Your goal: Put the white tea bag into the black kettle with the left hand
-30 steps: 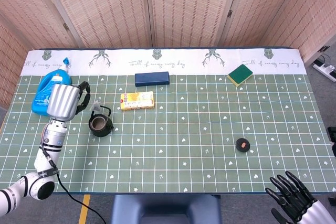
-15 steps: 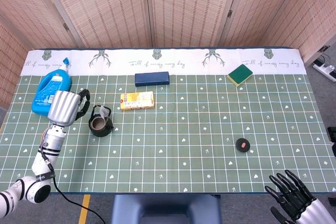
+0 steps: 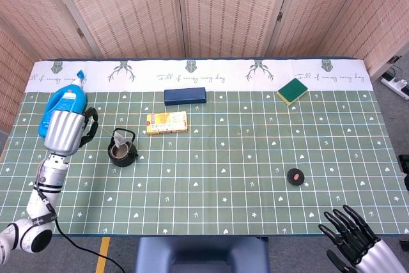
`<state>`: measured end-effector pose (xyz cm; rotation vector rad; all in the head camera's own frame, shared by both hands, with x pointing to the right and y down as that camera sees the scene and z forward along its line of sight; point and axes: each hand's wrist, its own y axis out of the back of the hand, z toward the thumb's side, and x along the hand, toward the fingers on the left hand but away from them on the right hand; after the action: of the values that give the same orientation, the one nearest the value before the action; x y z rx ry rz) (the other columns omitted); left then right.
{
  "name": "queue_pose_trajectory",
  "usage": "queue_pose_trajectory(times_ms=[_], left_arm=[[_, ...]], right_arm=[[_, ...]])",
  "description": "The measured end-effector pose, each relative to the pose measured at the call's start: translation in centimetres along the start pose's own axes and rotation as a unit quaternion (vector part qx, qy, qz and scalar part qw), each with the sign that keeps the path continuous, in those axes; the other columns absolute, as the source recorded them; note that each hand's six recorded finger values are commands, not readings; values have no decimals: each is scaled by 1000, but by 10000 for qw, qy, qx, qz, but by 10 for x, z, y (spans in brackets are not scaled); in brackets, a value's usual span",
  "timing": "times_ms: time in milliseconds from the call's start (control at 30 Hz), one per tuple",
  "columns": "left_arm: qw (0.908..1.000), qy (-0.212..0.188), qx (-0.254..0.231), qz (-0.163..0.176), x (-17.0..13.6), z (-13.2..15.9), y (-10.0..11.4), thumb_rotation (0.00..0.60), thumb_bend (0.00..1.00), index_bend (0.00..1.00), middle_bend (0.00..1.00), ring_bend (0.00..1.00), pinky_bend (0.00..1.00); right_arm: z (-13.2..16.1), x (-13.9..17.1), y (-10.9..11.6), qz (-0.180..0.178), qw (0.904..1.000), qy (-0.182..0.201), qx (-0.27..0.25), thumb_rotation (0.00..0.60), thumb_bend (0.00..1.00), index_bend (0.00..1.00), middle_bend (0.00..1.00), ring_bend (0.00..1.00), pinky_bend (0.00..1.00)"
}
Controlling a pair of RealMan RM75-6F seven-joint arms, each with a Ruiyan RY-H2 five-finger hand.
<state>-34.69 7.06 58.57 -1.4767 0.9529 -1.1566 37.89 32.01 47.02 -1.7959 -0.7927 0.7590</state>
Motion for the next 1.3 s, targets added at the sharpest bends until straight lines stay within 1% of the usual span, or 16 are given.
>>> queue_pose_trajectory(times_ms=[233, 633, 933, 1067, 1200, 1300], left_arm=[[9998, -60, -26, -177, -9, 0, -10, 600, 487, 610, 1000, 1000, 1000], [9984, -409, -228, -302, -17, 28, -30, 600, 486, 610, 1000, 1000, 1000], [9950, -663, -536, -524, -33, 49, -64, 600, 486, 611, 1000, 1000, 1000], [9930, -769, -700, -558, -47, 51, -73, 600, 486, 616, 1000, 1000, 1000], [9914, -829, -852, -545, -67, 49, -75, 600, 490, 621, 1000, 1000, 1000], [9902, -833, -938, -614, -82, 44, -78, 600, 531, 627, 1000, 1000, 1000]], right_arm=[[0, 0, 1, -21, 10000, -10, 19, 600, 423, 0, 0, 0, 0], [0, 5, 7, -143, 9999, 16, -3, 600, 423, 0, 0, 0, 0], [0, 6, 7, -138, 9999, 36, -4, 600, 423, 0, 0, 0, 0], [-1, 7, 8, -157, 9999, 30, -12, 600, 423, 0, 0, 0, 0], [0, 6, 7, -145, 9999, 29, -10, 600, 423, 0, 0, 0, 0], [1, 6, 6, -132, 9999, 43, 6, 600, 423, 0, 0, 0, 0]])
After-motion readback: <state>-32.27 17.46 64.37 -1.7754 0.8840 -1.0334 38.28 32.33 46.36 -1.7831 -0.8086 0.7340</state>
